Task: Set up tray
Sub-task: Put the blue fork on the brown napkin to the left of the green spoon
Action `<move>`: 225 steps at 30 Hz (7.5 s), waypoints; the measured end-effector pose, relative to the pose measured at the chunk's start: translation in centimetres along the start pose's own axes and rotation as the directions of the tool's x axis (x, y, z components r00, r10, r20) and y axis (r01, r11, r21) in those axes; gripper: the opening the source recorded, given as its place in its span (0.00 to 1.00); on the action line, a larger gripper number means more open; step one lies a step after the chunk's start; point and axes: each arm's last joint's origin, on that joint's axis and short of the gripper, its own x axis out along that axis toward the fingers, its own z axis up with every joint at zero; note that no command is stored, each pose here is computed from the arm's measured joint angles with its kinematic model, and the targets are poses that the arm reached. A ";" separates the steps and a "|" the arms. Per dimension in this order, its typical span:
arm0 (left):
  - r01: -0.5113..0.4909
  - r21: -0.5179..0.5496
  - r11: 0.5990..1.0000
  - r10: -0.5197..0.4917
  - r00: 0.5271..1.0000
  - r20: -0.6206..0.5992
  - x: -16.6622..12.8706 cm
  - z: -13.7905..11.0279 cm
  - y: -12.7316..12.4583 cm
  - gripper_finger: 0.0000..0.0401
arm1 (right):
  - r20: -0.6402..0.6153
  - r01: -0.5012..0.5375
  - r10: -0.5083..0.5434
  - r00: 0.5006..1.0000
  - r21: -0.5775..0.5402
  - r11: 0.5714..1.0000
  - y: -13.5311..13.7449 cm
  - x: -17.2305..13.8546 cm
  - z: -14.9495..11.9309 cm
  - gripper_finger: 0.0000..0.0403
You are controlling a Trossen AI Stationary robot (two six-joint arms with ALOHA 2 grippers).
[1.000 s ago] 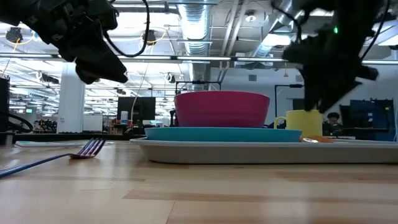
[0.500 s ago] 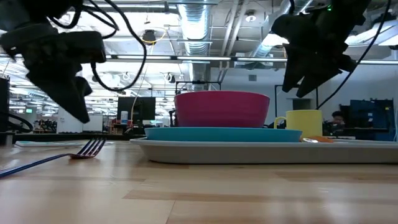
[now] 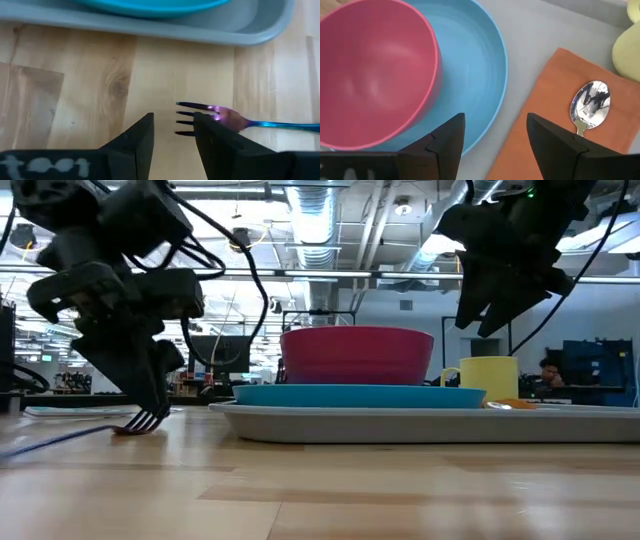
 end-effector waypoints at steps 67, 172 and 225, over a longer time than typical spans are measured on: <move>-0.107 0.304 0.947 0.015 0.957 0.290 -8.8 14.7 -10.3 0.00 | 0.308 -0.512 0.580 0.754 -0.276 0.813 9.2 -2.1 -2.8 0.51; -0.277 0.354 0.893 0.147 0.924 0.353 -15.9 17.5 -12.3 0.18 | 0.043 -0.356 0.358 0.933 0.270 0.895 -10.6 4.8 -2.6 0.07; -0.277 0.352 0.894 0.152 0.927 0.343 -15.9 17.4 -12.3 0.18 | -0.027 -0.221 0.219 0.975 -0.117 0.968 -5.7 9.9 -4.0 0.24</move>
